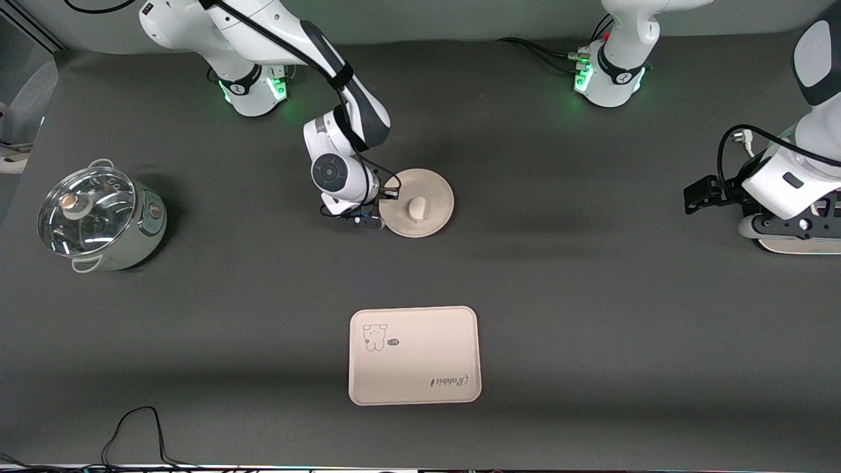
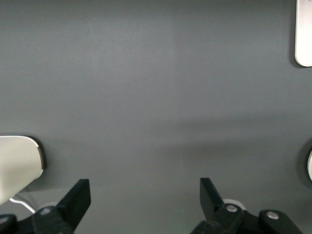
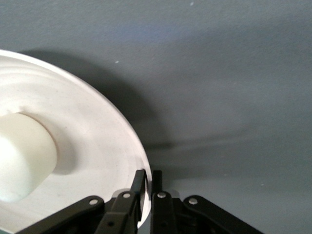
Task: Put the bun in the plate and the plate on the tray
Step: 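Withdraw the left gripper while the right gripper grips the plate rim, then lift the plate with the right gripper and carry it over the tray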
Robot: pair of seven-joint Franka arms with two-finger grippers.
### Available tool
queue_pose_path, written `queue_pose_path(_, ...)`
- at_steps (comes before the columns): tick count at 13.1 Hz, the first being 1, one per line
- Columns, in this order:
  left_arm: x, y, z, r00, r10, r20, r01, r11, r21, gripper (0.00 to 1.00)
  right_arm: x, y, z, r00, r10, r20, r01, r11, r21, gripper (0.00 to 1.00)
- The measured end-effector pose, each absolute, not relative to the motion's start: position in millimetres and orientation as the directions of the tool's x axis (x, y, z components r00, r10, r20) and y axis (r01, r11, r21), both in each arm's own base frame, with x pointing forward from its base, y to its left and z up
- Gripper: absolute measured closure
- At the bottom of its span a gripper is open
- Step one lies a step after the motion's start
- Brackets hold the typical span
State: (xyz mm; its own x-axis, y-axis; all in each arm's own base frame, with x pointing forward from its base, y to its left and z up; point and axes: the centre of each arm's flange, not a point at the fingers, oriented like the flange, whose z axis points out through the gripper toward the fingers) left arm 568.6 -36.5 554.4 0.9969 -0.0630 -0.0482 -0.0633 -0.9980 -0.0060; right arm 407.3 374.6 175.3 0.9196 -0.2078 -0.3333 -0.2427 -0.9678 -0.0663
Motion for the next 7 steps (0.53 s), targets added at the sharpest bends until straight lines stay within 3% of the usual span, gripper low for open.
queue_pose_path(7,569.4,-17.9,553.9,0.998,-0.029,-0.053,-0.029,-1.0,-0.003,0.0,409.4,375.2,178.1,0.92,-0.213,-0.329,-0.251,-0.965,-0.075,0.95)
